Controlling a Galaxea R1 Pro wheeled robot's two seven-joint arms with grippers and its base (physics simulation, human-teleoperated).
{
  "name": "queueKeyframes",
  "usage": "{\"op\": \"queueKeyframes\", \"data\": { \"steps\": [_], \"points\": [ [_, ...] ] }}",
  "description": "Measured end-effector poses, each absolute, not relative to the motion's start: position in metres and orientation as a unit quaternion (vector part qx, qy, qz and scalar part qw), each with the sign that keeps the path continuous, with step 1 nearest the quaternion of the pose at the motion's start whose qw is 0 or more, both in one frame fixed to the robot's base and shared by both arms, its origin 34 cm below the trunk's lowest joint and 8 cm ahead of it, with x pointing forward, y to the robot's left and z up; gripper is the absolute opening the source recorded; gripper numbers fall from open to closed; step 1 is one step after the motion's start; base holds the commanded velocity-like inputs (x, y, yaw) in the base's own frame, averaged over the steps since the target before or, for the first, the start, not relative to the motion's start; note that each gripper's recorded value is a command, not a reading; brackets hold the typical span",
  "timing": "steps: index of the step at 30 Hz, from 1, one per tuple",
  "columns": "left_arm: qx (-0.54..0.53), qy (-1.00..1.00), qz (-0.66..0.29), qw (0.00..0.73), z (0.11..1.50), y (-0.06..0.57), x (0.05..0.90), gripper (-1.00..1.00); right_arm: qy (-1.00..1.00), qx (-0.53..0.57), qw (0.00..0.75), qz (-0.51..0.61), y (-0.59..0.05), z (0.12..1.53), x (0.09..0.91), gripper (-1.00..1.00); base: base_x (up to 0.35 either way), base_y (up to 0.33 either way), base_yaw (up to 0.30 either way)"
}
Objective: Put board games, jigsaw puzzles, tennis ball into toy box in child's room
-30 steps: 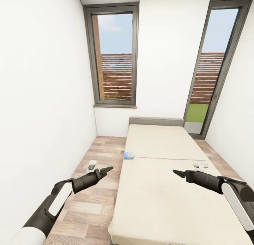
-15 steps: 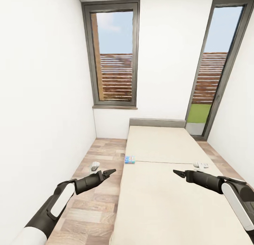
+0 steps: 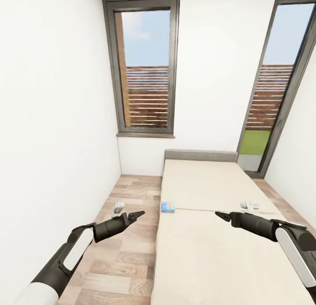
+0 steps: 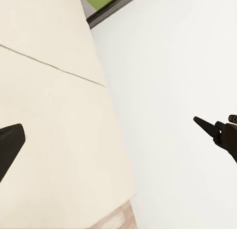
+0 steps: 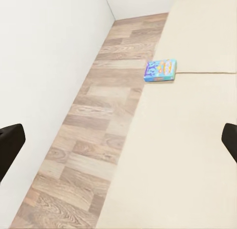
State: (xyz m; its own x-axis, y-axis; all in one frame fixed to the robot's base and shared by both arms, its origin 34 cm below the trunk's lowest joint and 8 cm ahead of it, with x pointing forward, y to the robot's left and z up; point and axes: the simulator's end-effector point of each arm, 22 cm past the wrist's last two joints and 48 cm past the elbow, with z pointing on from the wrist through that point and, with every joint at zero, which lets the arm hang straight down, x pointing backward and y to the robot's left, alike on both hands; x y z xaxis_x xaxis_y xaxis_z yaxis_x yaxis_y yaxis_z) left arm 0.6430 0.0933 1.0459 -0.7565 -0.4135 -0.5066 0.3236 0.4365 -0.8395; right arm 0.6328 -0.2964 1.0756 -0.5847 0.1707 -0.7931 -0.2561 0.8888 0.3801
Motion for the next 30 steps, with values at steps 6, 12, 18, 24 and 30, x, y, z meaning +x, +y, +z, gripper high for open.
{"op": "queueKeyframes", "data": {
  "steps": [6, 12, 18, 24, 30],
  "points": [
    [-0.029, 0.773, -0.53, 0.348, 1.0457, 0.0933, 0.643, 1.0, 0.859, -0.025, 0.455, 0.235, -0.296, 1.0758, 0.6328, 1.0, 0.26, 0.202, -0.003],
    [-0.029, 0.773, -0.53, 0.348, 1.0458, 0.0935, 0.6433, 1.0, 0.859, -0.025, 0.454, 0.236, -0.2958, 1.0758, 0.6328, 1.0, 0.147, 0.13, -0.105],
    [-0.029, 0.773, -0.53, 0.348, 1.0463, 0.0936, 0.6434, 1.0, 0.858, -0.025, 0.455, 0.236, -0.2957, 1.0761, 0.6327, 1.0, 0.052, 0.046, -0.117],
    [-0.029, 0.773, -0.53, 0.348, 1.0463, 0.0937, 0.6434, 1.0, 0.858, -0.025, 0.455, 0.236, -0.2957, 1.0763, 0.6327, 1.0, 0.018, 0.016, -0.042],
    [-0.029, 0.773, -0.53, 0.348, 1.0461, 0.0937, 0.6434, 1.0, 0.858, -0.025, 0.455, 0.236, -0.2957, 1.0763, 0.6327, 1.0, 0.006, 0.027, -0.015]
  ]
}}
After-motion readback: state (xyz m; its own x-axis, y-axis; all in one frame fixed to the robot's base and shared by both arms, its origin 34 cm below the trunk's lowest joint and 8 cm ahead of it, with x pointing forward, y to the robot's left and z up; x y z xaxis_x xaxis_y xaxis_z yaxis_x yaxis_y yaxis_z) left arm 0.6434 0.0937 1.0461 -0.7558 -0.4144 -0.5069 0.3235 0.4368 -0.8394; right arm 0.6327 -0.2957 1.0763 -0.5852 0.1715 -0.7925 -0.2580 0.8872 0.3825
